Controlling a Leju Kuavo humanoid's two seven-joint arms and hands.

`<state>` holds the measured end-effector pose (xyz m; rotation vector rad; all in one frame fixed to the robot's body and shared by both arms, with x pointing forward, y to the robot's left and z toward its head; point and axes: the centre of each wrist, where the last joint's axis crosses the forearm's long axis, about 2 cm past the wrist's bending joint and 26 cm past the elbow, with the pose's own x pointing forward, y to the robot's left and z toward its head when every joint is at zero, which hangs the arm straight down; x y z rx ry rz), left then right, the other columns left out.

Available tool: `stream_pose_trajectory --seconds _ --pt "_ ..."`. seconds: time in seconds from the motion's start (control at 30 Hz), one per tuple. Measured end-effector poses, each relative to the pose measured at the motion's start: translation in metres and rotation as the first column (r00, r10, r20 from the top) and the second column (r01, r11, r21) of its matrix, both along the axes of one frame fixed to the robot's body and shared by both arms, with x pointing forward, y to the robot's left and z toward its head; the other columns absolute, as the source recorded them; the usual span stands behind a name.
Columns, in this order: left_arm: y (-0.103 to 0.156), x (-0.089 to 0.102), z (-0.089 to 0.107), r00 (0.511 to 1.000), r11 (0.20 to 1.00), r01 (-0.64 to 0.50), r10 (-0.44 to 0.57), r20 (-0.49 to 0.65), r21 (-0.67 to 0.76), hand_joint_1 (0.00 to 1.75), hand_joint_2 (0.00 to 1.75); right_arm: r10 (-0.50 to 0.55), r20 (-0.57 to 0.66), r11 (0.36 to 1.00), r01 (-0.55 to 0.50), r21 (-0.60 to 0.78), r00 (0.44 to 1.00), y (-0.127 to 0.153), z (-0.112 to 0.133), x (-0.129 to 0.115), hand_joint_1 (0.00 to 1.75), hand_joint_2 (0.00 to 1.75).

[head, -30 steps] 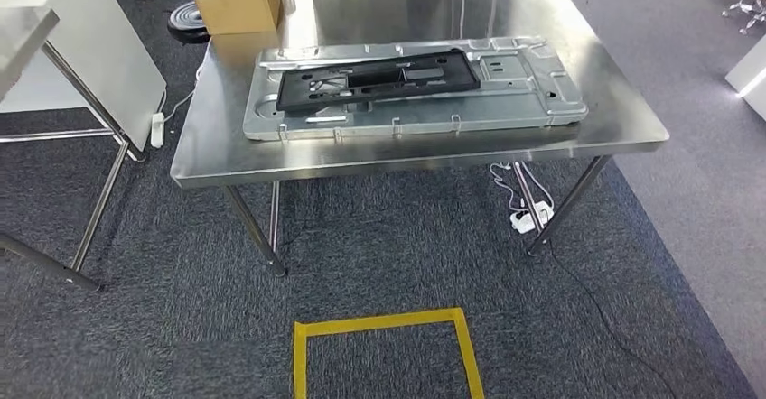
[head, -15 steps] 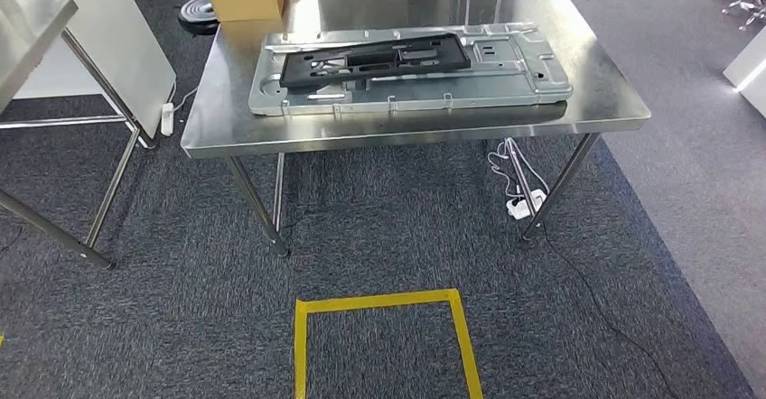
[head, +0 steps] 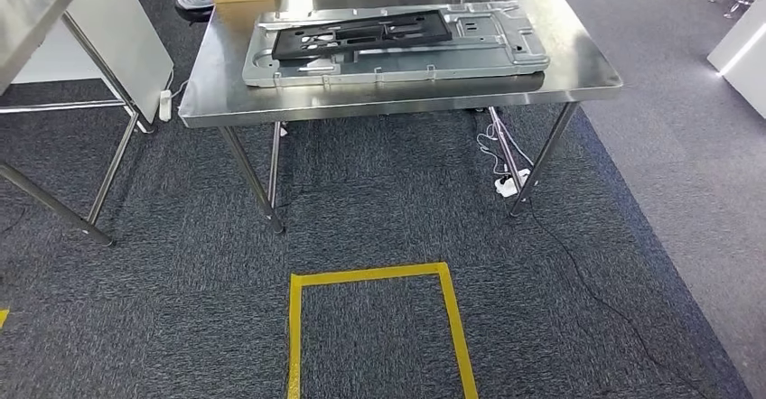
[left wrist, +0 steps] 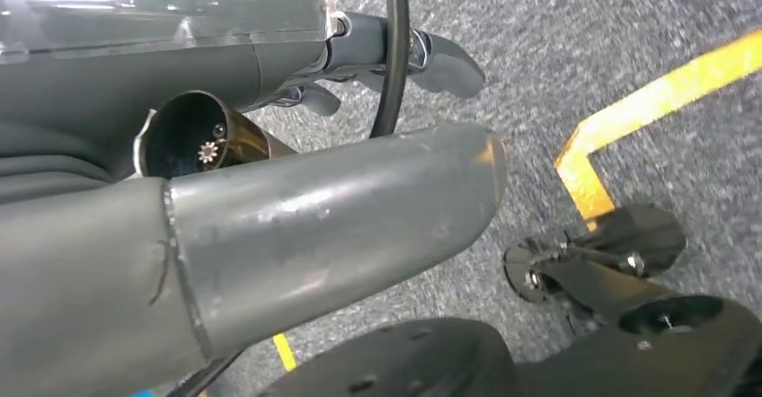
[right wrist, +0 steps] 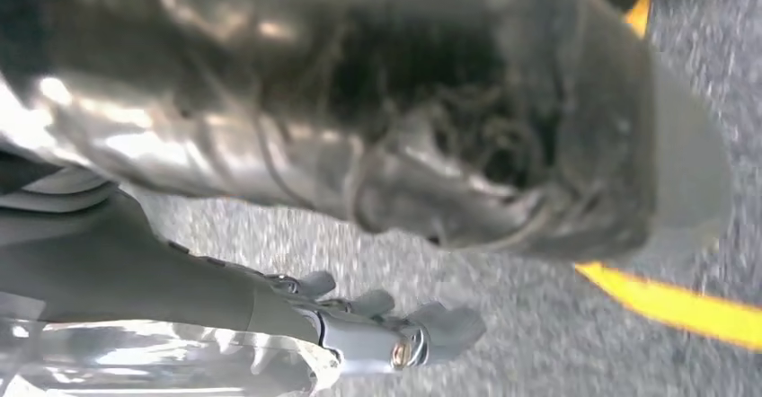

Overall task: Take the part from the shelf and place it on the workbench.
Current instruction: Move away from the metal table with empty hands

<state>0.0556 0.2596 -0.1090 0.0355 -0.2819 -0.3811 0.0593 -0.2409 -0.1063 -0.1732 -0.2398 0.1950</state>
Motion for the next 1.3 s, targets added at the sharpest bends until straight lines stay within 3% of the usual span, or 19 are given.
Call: stream_pose_trajectory --seconds 0.03,0.17,0.7,0.83,1.3 --pt "0.0001 -0.0007 -0.0001 1.0 1.0 0.0 0.0 -0.003 0.001 0.0 0.0 0.002 -0.001 1.0 -0.002 -0.003 1.0 -0.0001 0.0 -0.0001 0.0 0.0" --pt "-0.0011 -0.0037 -0.0004 1.0 1.0 0.001 -0.001 -0.012 0.001 0.0 0.0 0.007 -0.005 1.0 -0.007 -0.009 1.0 -0.0001 0.0 -0.0002 0.0 1.75" --pt "-0.0011 -0.0029 -0.0003 1.0 1.0 0.004 -0.004 0.007 -0.019 0.0 0.0 0.001 -0.018 1.0 -0.002 -0.007 1.0 0.0034 -0.0002 -0.0037 0.0 1.75" --pt "-0.0026 -0.005 -0.0005 1.0 1.0 0.006 -0.006 0.001 -0.026 0.0 0.0 0.0 -0.017 1.0 0.0 -0.01 1.0 0.0021 -0.0004 -0.0043 0.0 0.0" --pt "-0.0036 -0.0061 -0.0006 1.0 0.999 0.009 -0.009 0.005 -0.031 0.0 0.0 -0.019 -0.018 1.0 0.019 -0.002 1.0 0.0018 -0.0006 -0.0051 0.0 0.0"
